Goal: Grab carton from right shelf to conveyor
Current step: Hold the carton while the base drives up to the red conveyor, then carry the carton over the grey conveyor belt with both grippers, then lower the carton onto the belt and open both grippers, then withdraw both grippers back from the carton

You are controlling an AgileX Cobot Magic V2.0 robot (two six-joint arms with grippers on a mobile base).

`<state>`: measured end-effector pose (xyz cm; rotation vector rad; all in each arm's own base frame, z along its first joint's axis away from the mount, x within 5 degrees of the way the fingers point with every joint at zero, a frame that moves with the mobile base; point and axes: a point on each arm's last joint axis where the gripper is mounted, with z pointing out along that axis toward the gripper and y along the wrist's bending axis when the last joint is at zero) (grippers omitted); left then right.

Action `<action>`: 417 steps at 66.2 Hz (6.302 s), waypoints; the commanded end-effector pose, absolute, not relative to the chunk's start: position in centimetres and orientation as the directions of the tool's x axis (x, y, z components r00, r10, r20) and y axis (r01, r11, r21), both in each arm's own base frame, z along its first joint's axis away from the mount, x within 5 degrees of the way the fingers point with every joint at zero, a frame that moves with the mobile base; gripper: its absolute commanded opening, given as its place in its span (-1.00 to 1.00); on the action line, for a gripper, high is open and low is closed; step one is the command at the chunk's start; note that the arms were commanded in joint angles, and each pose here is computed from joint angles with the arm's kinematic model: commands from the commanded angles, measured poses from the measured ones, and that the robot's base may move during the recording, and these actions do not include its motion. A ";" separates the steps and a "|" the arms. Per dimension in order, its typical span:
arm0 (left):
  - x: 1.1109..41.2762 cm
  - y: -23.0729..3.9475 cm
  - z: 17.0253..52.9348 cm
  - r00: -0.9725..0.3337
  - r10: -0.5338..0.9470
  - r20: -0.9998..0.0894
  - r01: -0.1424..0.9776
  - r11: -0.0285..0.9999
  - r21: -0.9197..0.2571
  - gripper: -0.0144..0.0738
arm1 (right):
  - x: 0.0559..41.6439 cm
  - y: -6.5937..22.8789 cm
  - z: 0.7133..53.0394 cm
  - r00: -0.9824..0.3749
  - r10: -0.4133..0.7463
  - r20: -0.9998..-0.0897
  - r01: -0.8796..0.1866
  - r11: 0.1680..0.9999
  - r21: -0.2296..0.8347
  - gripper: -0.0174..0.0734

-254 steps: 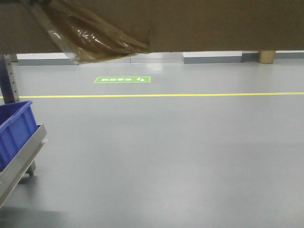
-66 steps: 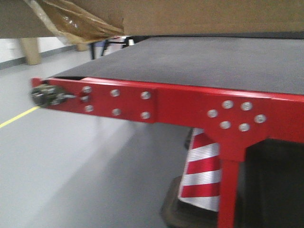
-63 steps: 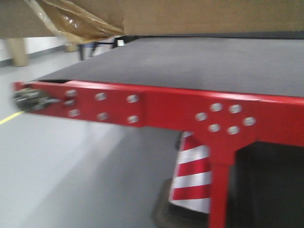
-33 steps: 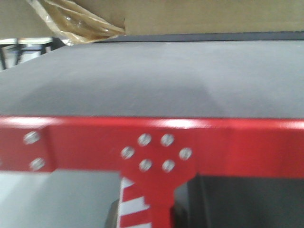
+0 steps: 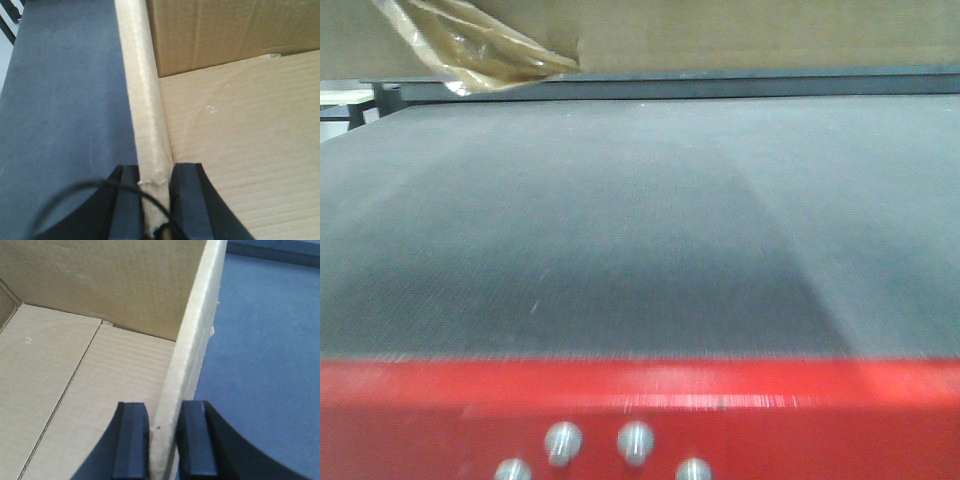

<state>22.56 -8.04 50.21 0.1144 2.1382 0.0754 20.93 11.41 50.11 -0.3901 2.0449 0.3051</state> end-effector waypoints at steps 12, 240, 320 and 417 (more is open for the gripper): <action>22.5 -7.1 50.9 -0.501 0.145 -0.853 0.004 0.986 0.166 -0.71 | 20.2 11.0 51.1 -0.403 -0.140 -0.904 -0.407 0.912 0.040 -0.74; 28.9 -7.5 43.1 -0.625 0.100 -0.775 0.049 0.995 0.089 0.71 | 30.2 12.2 42.1 -0.615 -0.186 -0.766 -0.292 0.956 0.001 0.44; 9.4 1.0 30.2 -0.261 -0.001 -0.965 -0.103 0.994 0.027 -0.66 | 10.1 0.7 29.2 -0.334 0.006 -0.942 -0.050 0.998 0.024 -0.74; 5.0 0.7 31.4 -0.034 -0.020 -0.999 -0.096 0.995 -0.016 -0.66 | 1.9 -0.2 30.9 0.101 0.051 -0.994 -0.066 0.997 0.044 -0.74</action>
